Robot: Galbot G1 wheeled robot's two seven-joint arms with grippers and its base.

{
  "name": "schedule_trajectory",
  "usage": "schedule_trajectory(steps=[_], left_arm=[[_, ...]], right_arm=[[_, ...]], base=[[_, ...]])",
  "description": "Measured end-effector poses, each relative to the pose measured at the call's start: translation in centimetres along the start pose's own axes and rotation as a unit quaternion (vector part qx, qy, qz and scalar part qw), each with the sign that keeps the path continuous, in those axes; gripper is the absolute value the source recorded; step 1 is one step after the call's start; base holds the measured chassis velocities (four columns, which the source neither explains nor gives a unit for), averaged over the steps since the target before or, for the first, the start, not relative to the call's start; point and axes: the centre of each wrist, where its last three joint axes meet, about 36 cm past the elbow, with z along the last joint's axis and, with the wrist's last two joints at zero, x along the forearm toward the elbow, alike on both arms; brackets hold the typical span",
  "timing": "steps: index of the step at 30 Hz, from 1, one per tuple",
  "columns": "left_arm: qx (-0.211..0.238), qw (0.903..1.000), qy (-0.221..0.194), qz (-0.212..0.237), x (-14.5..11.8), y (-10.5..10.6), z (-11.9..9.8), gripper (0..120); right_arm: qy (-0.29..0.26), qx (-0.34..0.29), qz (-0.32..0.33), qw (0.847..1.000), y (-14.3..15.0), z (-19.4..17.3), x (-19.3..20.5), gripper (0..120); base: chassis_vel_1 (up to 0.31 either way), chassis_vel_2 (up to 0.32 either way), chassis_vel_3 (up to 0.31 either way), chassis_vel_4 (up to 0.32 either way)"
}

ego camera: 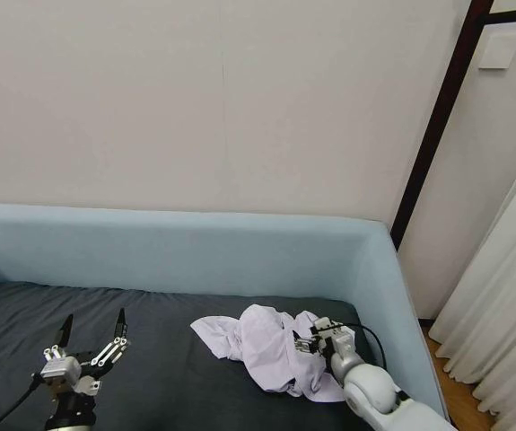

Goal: Pick up the clothes from the sofa and hang them on the clothes hanger.

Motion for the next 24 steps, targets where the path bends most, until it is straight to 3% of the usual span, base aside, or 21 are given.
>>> schedule_trajectory(steps=[4,11,19,24], left_arm=[[-0.008,1.0000,-0.001,-0.006,0.5,0.2,-0.5,100],[-0.010,0.9999,-0.005,-0.011,0.7,0.2,-1.0,100],[-0.011,0.9998,-0.006,-0.016,1.0,0.1,-1.0,100],[-0.012,0.9998,-0.006,-0.018,1.3,0.0,-1.0,100]], right_arm=[[0.003,0.037,0.003,0.999,-0.1,0.7,-3.6,100],[0.025,0.072,0.018,0.997,-0.6,2.9,-6.0,100],[0.015,0.057,0.010,0.998,1.4,3.2,-7.3,94],[0.021,0.078,0.025,0.996,3.1,3.2,-8.1,87]], base=[[0.000,0.000,0.000,0.000],[0.000,0.000,0.000,0.000],[0.000,0.000,0.000,0.000],[0.000,0.000,0.000,0.000]])
